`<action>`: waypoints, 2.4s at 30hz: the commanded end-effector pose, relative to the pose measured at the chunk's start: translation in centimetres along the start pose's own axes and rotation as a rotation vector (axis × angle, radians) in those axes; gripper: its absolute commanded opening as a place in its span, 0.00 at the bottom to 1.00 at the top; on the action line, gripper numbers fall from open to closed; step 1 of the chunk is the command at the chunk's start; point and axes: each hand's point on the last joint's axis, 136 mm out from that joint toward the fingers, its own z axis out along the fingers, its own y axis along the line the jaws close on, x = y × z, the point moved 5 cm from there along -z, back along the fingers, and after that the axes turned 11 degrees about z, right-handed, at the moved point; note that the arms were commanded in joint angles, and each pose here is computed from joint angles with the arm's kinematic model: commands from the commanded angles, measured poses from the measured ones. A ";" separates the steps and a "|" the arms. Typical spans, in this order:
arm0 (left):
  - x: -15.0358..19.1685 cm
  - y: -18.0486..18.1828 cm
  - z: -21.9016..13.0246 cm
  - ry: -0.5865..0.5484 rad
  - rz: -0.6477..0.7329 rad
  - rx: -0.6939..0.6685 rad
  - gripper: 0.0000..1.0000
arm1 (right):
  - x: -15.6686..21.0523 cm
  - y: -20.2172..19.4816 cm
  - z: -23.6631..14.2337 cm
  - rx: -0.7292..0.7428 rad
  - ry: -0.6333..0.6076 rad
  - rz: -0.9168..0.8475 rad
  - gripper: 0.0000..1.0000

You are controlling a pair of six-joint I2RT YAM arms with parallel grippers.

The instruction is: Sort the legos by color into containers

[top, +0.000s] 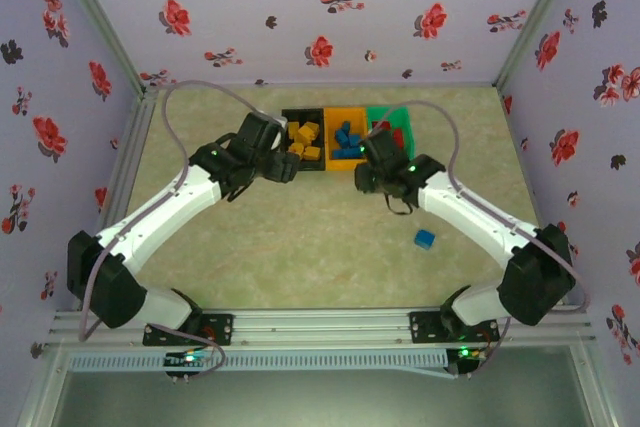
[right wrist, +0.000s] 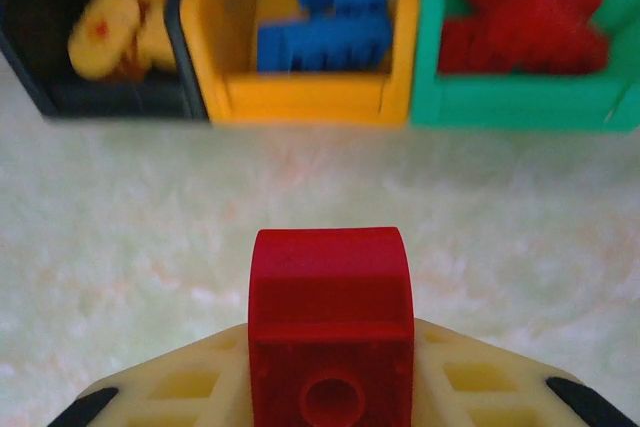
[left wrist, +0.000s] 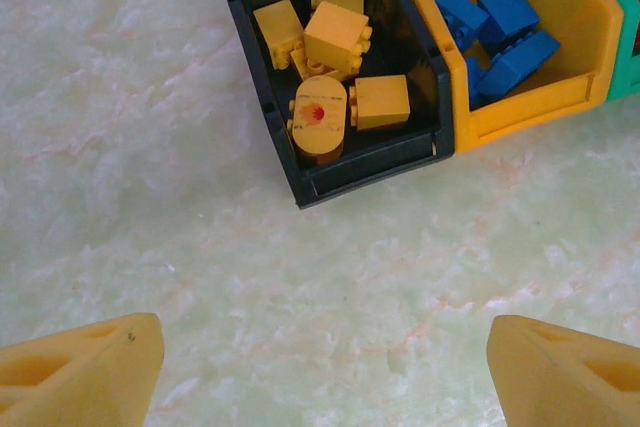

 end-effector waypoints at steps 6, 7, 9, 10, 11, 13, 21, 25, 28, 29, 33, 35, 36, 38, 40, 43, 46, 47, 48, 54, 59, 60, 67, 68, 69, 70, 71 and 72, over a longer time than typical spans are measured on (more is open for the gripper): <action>0.1 -0.2 -1.2 -0.027 -0.004 0.009 0.84 | -10.0 -1.9 0.7 0.011 -0.215 0.060 0.35; 0.1 -0.2 -1.3 -0.026 -0.001 0.010 0.84 | -11.2 -2.1 1.2 0.024 -0.227 0.057 0.35; 0.1 0.0 -1.6 -0.024 -0.001 0.009 0.84 | -13.1 -2.4 1.9 0.051 -0.233 0.042 0.34; 0.1 0.0 -1.8 -0.025 -0.001 0.010 0.84 | -14.0 -2.6 2.5 0.071 -0.234 0.033 0.34; 0.1 -0.1 -2.0 -0.026 0.002 0.013 0.85 | -14.6 -2.8 3.1 0.093 -0.232 0.021 0.35; 0.2 -0.2 -2.3 -0.030 0.007 0.019 0.85 | -15.8 -3.4 4.2 0.125 -0.220 0.010 0.35; 0.4 -0.8 -2.5 -0.016 0.036 0.037 0.85 | -18.1 -4.6 8.5 0.170 -0.164 0.006 0.40; 0.2 -1.3 -2.6 -0.019 0.047 0.056 0.87 | -18.8 -4.8 9.6 0.198 -0.131 -0.008 0.55; 0.2 -2.0 -2.3 -0.005 0.057 0.075 0.88 | -19.1 -4.9 9.2 0.203 -0.139 -0.002 0.64; 0.2 -2.3 -2.1 0.000 0.060 0.080 0.88 | -19.2 -4.9 8.8 0.203 -0.145 0.000 0.65; 0.0 -4.5 -1.3 0.014 0.074 0.138 0.88 | -19.0 -5.2 7.2 0.202 -0.166 0.015 0.67; 0.0 -6.4 -0.8 0.014 0.099 0.178 0.88 | -18.7 -5.6 6.2 0.198 -0.171 0.033 0.68; 0.0 -7.3 -0.6 0.015 0.108 0.199 0.89 | -18.4 -5.8 6.0 0.194 -0.166 0.042 0.68; 0.0 -9.5 0.1 0.021 0.130 0.253 0.88 | -17.8 -6.2 4.9 0.170 -0.165 0.071 0.68; -0.1 -12.0 0.6 0.024 0.156 0.310 0.88 | -17.1 -6.4 4.0 0.153 -0.163 0.089 0.69; -0.1 -15.6 1.5 0.033 0.201 0.382 0.89 | -15.8 -6.9 2.5 0.132 -0.172 0.127 0.70; 0.0 -18.7 2.5 0.060 0.240 0.435 0.89 | -14.2 -7.9 1.5 0.109 -0.184 0.190 0.70; -0.1 -19.7 2.8 0.070 0.250 0.453 0.89 | -13.6 -8.3 1.1 0.100 -0.190 0.215 0.70; -0.1 -20.5 2.9 0.077 0.257 0.469 0.89 | -13.1 -8.6 0.9 0.096 -0.193 0.237 0.70; 0.2 -25.1 4.5 0.147 0.277 0.547 0.89 | -8.6 -13.3 0.7 0.164 -0.186 0.396 0.71; 0.8 -27.5 6.3 0.206 0.275 0.560 0.89 | -3.8 -18.9 1.1 0.120 -0.234 0.635 0.71; 0.9 -28.0 6.6 0.212 0.271 0.564 0.89 | -3.4 -19.6 0.8 0.132 -0.233 0.648 0.70; 0.7 -31.4 8.4 0.231 0.256 0.580 0.89 | -1.7 -21.8 -1.1 0.203 -0.208 0.652 0.70; 0.8 -31.8 8.7 0.234 0.249 0.580 0.89 | -1.5 -22.0 -1.2 0.206 -0.200 0.651 0.70; 0.8 -32.3 9.1 0.237 0.244 0.579 0.89 | -1.3 -22.2 -1.3 0.213 -0.194 0.651 0.70; 0.8 -32.7 9.6 0.239 0.237 0.575 0.88 | -1.2 -22.3 -1.3 0.216 -0.189 0.650 0.70; 0.9 -33.0 9.9 0.240 0.233 0.568 0.88 | -1.1 -22.4 -1.4 0.216 -0.189 0.650 0.70; 1.0 -33.5 10.4 0.242 0.230 0.568 0.88 | -1.0 -22.6 -1.5 0.214 -0.189 0.653 0.70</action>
